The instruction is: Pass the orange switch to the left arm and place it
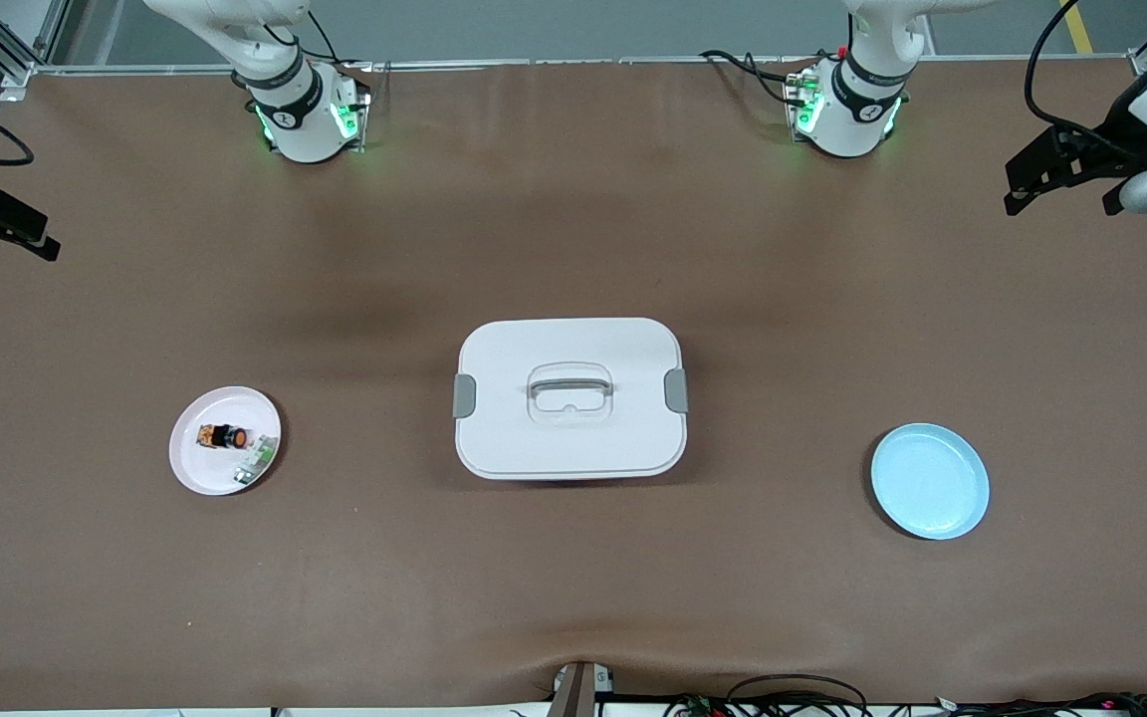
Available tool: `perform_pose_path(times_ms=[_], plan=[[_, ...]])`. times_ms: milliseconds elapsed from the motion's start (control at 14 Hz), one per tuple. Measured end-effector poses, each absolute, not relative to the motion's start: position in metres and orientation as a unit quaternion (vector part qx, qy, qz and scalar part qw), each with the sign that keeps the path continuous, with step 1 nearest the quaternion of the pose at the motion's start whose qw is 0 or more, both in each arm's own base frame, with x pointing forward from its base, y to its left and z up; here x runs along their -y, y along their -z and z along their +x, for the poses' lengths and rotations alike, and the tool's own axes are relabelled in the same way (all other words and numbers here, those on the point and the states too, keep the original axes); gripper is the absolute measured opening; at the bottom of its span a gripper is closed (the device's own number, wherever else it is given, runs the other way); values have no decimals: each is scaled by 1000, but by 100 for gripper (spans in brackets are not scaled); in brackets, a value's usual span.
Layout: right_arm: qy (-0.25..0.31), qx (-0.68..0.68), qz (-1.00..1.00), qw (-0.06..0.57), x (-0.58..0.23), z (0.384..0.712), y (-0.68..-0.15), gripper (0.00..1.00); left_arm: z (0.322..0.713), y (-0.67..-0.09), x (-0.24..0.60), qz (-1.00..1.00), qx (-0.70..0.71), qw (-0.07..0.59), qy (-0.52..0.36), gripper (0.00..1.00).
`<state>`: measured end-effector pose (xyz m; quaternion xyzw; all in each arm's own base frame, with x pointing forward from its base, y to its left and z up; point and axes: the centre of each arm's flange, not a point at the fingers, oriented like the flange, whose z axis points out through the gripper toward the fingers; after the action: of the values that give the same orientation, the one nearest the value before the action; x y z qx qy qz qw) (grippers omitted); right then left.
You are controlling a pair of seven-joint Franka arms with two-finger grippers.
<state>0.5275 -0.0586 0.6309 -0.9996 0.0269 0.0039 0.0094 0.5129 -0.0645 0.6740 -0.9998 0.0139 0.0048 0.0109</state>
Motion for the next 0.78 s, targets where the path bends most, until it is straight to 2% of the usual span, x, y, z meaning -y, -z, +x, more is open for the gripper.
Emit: perform_pose_path(times_ms=[783], plan=[[-4, -27, -1000, 9, 59, 527, -631, 100, 515, -672, 46, -1000, 4, 11, -9, 100]])
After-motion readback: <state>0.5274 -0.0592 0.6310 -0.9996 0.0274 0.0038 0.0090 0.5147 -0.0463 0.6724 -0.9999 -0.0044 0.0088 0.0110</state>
